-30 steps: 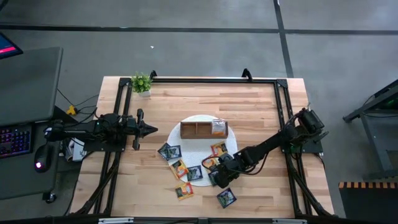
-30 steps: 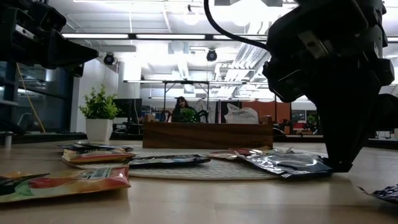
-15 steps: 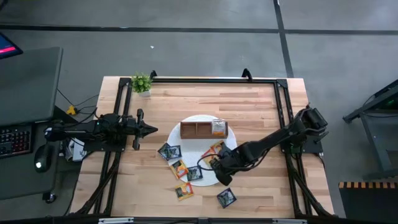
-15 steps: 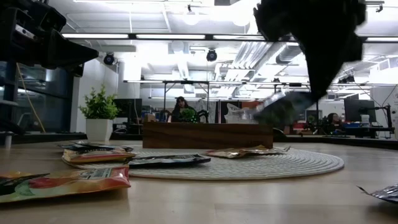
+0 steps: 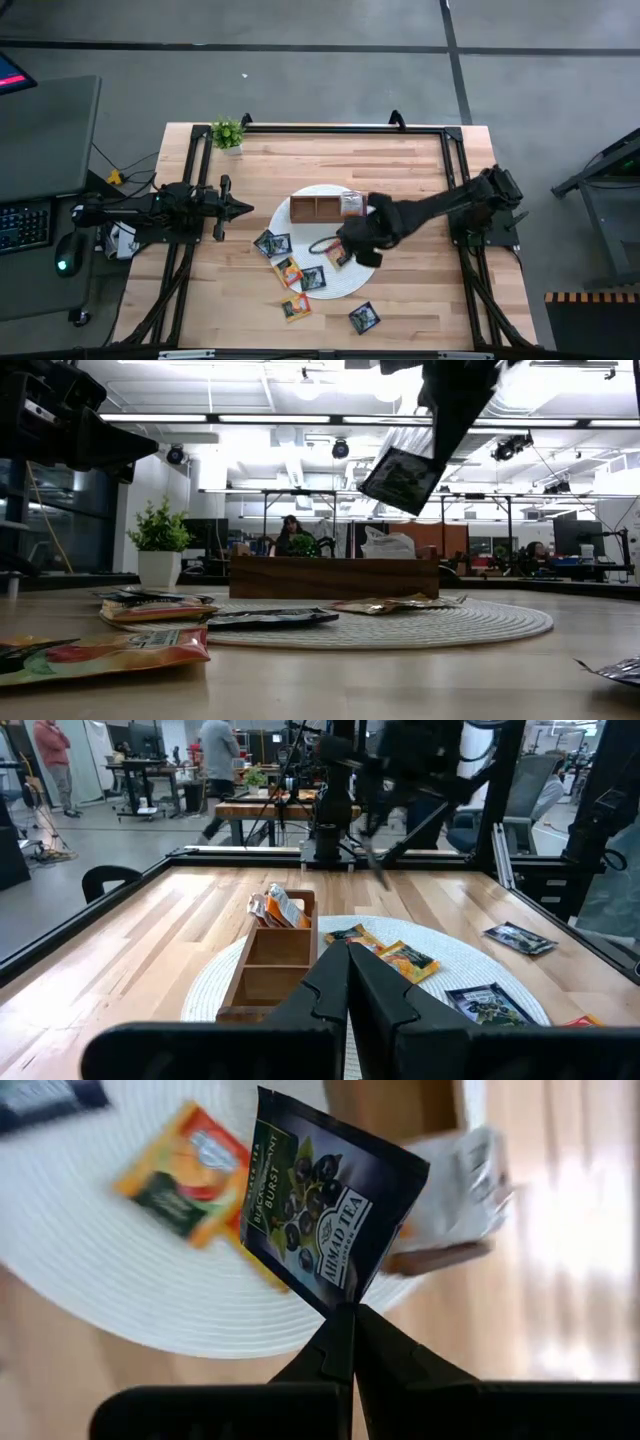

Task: Pick & Place Tea
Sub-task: Put the blue tea bag into the middle section of the wooden organizer

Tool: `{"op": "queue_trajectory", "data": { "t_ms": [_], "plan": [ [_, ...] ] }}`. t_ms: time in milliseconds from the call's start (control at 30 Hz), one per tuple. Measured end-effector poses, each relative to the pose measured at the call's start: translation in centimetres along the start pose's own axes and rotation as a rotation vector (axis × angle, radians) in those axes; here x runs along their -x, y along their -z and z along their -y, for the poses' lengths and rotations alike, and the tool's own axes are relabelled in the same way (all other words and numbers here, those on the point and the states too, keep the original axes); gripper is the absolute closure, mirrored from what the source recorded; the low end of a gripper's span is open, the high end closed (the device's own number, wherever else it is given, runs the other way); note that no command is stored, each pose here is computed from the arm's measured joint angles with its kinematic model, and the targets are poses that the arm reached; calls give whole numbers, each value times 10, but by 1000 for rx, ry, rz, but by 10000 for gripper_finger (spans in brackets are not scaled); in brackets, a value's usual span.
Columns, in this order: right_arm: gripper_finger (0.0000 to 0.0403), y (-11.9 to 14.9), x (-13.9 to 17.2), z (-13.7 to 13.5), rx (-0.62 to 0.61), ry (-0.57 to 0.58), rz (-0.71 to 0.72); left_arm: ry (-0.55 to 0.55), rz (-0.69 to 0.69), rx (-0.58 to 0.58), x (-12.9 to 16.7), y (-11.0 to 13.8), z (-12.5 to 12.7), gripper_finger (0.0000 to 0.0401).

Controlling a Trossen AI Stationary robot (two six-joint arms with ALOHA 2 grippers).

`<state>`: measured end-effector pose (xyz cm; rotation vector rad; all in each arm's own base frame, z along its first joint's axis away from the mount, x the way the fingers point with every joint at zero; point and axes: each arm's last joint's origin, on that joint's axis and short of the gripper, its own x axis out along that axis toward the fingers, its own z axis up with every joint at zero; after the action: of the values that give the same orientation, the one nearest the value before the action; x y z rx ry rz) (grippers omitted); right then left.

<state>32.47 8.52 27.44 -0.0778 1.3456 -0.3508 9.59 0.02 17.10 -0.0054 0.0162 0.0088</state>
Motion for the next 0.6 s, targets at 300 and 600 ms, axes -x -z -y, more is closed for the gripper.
{"op": "queue_trajectory", "data": {
  "t_ms": [300, 600],
  "plan": [
    [403, -25, -11, 45, 281, 125, 34, -1, 0, 0, 0, 0, 0, 400],
    [403, -48, -33, 60, 533, 248, 73, -1, 0, 0, 0, 0, 0, 400]
  ]
}}
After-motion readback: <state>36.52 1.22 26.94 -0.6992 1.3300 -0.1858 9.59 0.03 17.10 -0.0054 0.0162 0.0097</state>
